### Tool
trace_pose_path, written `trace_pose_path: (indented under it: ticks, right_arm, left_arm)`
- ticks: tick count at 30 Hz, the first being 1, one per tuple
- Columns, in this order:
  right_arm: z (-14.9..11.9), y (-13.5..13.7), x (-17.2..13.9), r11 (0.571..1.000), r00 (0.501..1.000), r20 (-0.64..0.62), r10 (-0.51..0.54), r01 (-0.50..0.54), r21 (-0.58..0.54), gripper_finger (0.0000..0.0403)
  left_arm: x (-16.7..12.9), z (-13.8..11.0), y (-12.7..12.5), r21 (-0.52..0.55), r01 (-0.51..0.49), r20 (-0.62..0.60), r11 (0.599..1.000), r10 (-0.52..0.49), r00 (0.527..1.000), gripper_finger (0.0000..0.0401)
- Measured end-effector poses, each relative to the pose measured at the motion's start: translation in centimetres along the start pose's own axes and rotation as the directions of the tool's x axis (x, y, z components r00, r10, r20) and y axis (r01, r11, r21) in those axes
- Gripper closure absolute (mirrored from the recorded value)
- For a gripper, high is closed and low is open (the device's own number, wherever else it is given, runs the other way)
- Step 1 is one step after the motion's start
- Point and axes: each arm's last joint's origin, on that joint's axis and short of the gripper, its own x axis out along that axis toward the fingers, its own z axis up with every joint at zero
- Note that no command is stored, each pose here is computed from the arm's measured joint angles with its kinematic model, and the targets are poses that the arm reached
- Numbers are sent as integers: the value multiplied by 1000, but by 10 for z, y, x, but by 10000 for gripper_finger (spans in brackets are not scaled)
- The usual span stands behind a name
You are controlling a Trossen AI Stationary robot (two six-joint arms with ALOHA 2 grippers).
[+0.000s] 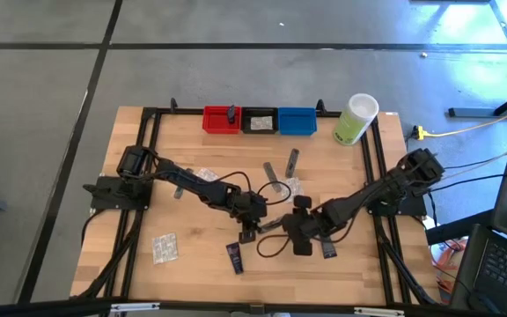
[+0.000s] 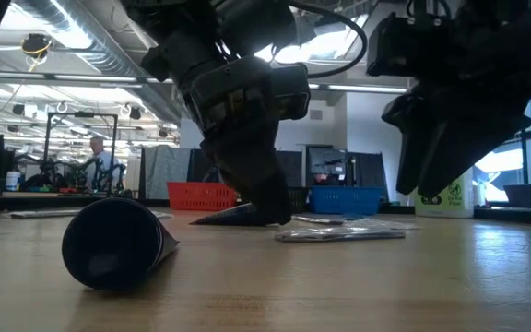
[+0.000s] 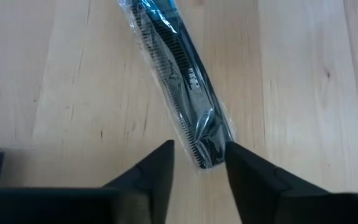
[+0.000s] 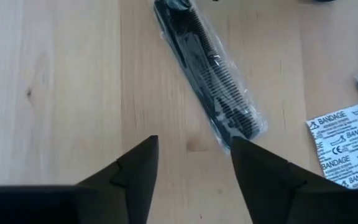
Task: Pick & Place Travel size toiletries
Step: Put the black comb into the blue bin
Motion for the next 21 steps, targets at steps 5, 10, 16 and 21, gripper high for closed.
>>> trace_pose_path:
  ticks: [5, 10, 16, 21]
  right_arm:
    - [8, -14, 4, 999, 999, -10, 35, -35, 0, 172]
    - [18, -31, 10, 995, 995, 3, 98, -98, -22, 159]
    - [20, -45, 22, 991, 991, -37, 129, -130, -35, 145]
    - [17, -45, 36, 988, 986, -84, 144, -148, -44, 122]
  left_arm:
    - [0, 0, -1, 0, 22, -6, 1000, -22, 1000, 215]
    - [0, 0, -1, 0, 47, -12, 999, -47, 999, 199]
    - [0, 0, -1, 3, 46, -13, 999, -46, 999, 199]
    - [0, 0, -1, 12, 45, -11, 999, -45, 999, 196]
